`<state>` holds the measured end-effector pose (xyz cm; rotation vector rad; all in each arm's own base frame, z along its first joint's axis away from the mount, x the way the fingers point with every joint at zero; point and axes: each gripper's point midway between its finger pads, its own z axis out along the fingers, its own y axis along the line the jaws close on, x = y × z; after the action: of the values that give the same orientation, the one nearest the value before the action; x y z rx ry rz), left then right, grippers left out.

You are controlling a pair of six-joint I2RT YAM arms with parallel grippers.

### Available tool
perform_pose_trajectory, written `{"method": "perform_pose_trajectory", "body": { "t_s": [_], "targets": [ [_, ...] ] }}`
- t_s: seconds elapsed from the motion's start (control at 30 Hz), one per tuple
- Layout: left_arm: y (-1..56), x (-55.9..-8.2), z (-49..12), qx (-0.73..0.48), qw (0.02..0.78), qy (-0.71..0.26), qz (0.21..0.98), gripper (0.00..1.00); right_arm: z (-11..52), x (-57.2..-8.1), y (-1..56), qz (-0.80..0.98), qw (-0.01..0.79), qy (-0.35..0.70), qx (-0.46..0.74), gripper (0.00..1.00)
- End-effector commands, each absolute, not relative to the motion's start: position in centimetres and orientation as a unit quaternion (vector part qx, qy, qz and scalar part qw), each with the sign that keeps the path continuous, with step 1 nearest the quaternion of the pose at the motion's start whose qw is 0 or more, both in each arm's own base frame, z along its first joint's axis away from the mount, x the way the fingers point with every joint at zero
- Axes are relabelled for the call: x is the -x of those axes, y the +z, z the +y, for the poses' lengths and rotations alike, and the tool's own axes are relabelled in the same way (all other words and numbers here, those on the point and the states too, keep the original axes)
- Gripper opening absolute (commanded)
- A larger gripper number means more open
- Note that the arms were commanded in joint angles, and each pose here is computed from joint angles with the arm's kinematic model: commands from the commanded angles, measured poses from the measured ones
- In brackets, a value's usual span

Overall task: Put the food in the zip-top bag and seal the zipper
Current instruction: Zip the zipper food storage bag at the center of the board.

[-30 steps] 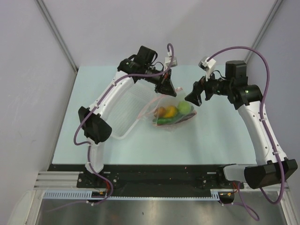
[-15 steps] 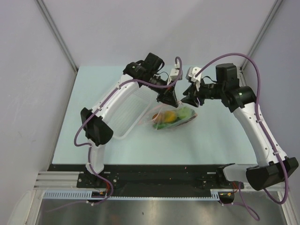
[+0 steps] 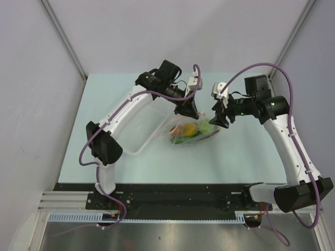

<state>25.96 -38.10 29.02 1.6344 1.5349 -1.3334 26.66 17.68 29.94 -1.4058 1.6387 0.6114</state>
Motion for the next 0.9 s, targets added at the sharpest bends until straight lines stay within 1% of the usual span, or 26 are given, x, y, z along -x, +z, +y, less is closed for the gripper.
{"method": "perform_pose_trajectory", "body": {
  "t_s": [0.0, 0.17, 0.2, 0.27, 0.3, 0.33, 0.37, 0.4, 0.47, 0.5, 0.53, 0.6, 0.63, 0.67, 0.7, 0.73, 0.77, 0.8, 0.83, 0.87],
  "targets": [
    [31.7, -25.0, -38.3, -0.62, 0.297, -0.499, 0.528, 0.0, 18.9, -26.4, 31.5, 0.628, 0.459, 0.262, 0.572, 0.62],
    [31.8, -25.2, -38.5, -0.613, 0.297, -0.5, 0.535, 0.0, 20.4, -26.2, 31.3, 0.62, 0.452, 0.275, 0.579, 0.54],
    [31.9, -25.2, -38.6, -0.612, 0.298, -0.501, 0.534, 0.0, 20.5, -25.9, 31.1, 0.622, 0.445, 0.278, 0.581, 0.51],
    [31.9, -25.2, -38.6, -0.612, 0.298, -0.501, 0.535, 0.0, 20.7, -25.8, 30.8, 0.62, 0.442, 0.276, 0.587, 0.46],
    [31.9, -25.1, -38.6, -0.612, 0.298, -0.501, 0.534, 0.0, 20.7, -25.9, 30.7, 0.621, 0.442, 0.273, 0.587, 0.37],
    [31.9, -25.1, -38.6, -0.613, 0.298, -0.501, 0.533, 0.0, 20.7, -26.0, 30.7, 0.621, 0.443, 0.27, 0.587, 0.32],
    [31.9, -25.1, -38.5, -0.613, 0.299, -0.498, 0.535, 0.0, 20.7, -26.2, 30.7, 0.621, 0.445, 0.268, 0.587, 0.18],
    [31.9, -25.1, -38.5, -0.613, 0.298, -0.499, 0.536, 0.0, 20.6, -26.4, 30.7, 0.624, 0.445, 0.264, 0.586, 0.11],
    [31.7, -25.0, -38.3, -0.615, 0.296, -0.497, 0.535, 0.0, 20.7, -26.6, 30.8, 0.626, 0.448, 0.262, 0.583, 0.0],
    [31.8, -24.9, -38.3, -0.617, 0.298, -0.495, 0.534, 0.0, 20.6, -26.7, 30.9, 0.628, 0.45, 0.258, 0.58, 0.0],
    [31.8, -24.9, -38.1, -0.619, 0.3, -0.491, 0.534, 0.09, 20.6, -26.7, 30.9, 0.63, 0.45, 0.26, 0.577, 0.0],
    [32.1, -25.1, -37.8, -0.618, 0.312, -0.483, 0.536, 0.21, 20.5, -26.6, 31.4, 0.63, 0.457, 0.257, 0.573, 0.0],
    [31.7, -25.1, -37.6, -0.615, 0.311, -0.481, 0.541, 0.37, 20.5, -26.5, 31.6, 0.631, 0.459, 0.258, 0.57, 0.0],
    [33.9, -25.3, -37.4, -0.617, 0.355, -0.473, 0.519, 0.44, 20.5, -26.4, 31.8, 0.632, 0.46, 0.259, 0.567, 0.0],
    [34.5, -25.6, -37.4, -0.612, 0.374, -0.468, 0.517, 0.5, 20.5, -26.4, 31.9, 0.633, 0.462, 0.261, 0.564, 0.0],
    [33.6, -25.3, -37.1, -0.602, 0.372, -0.474, 0.525, 0.58, 20.5, -26.3, 32.2, 0.633, 0.465, 0.261, 0.561, 0.0],
    [36.7, -25.4, -37.0, -0.607, 0.436, -0.458, 0.481, 0.62, 20.5, -26.4, 32.5, 0.636, 0.47, 0.264, 0.553, 0.0],
    [37.4, -25.4, -36.9, -0.602, 0.458, -0.453, 0.471, 0.66, 20.6, -26.4, 32.8, 0.635, 0.474, 0.265, 0.549, 0.0],
    [36.1, -25.6, -36.9, -0.584, 0.457, -0.455, 0.492, 0.71, 20.6, -26.4, 33.3, 0.632, 0.481, 0.266, 0.546, 0.0],
    [37.7, -25.9, -37.1, -0.583, 0.492, -0.448, 0.467, 0.73, 20.7, -26.7, 34.1, 0.628, 0.494, 0.265, 0.539, 0.0]
  ]
}}
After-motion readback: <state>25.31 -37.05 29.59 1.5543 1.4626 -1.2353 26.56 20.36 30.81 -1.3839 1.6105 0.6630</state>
